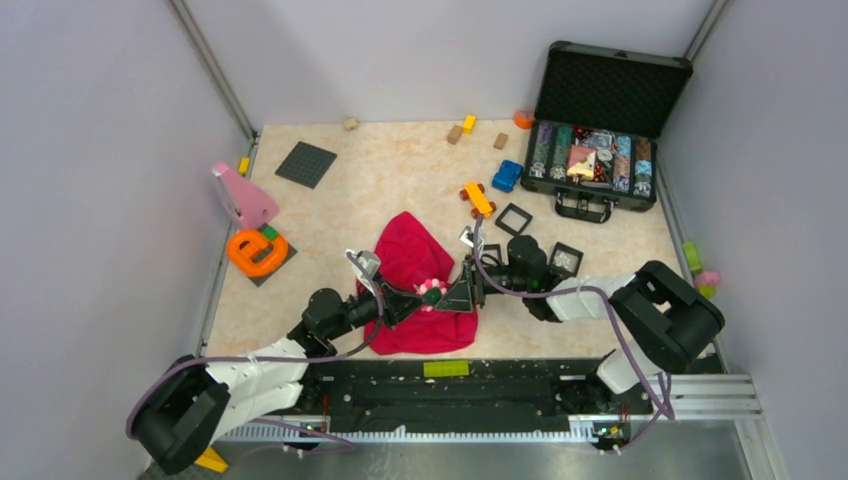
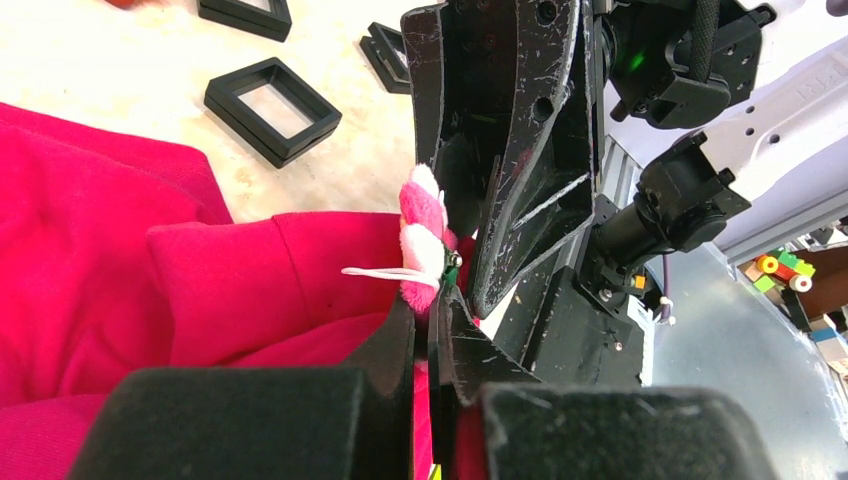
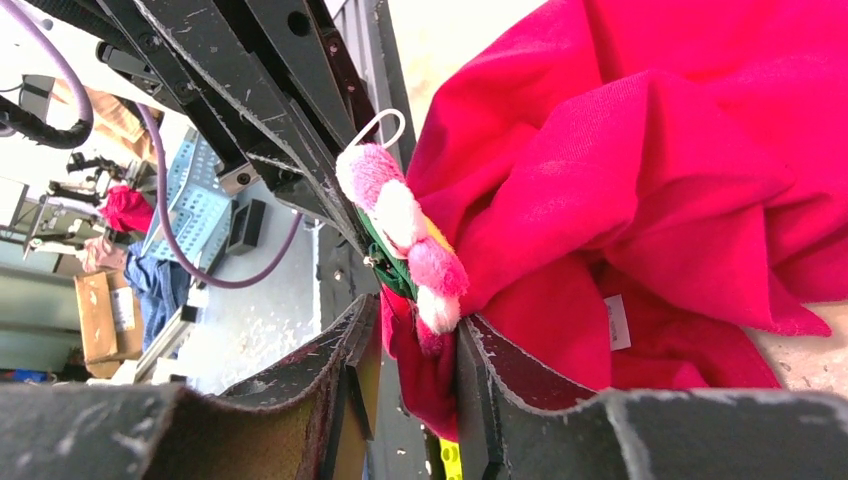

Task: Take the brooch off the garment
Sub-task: Remove the brooch from the clothes.

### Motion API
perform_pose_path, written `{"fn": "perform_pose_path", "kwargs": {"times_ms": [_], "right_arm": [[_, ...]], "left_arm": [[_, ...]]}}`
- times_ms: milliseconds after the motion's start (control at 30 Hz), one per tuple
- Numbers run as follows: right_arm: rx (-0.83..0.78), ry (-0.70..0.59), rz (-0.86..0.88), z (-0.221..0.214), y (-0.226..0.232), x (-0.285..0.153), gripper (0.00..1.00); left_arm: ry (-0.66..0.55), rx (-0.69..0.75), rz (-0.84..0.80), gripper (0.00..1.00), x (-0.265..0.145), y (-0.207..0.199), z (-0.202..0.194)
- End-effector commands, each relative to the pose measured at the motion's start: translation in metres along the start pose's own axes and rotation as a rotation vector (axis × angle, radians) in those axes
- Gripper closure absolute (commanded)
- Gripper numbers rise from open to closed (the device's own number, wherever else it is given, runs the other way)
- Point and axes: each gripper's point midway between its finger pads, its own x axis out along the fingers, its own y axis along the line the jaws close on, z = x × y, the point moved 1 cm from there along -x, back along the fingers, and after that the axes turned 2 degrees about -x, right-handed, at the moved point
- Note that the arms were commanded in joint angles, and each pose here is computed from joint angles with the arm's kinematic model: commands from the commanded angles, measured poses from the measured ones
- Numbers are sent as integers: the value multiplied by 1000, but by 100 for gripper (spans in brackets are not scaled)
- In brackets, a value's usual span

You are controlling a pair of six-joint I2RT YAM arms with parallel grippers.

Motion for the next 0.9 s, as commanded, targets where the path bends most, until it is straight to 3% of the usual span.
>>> {"fn": "perform_pose_path", "kwargs": {"times_ms": [0,267,433,500,867], "right_arm": [[-107,-73,86,25,18,3,67],[-100,-89,137,27,26,2,66],[-95,-104,175,29,34,-3,51],[-88,-114,183,31,35,-6,50],[-82,-129,215,35,38,-6,67]], "left_arm": [[3,4,-74,100,4,-16,6],[16,1,-91,100,4,-18,4],[16,2,-79,100,4,-15,3],[14,3,-76,100,4,-15,4],[22,6,-84,100,3,-17,3]]}}
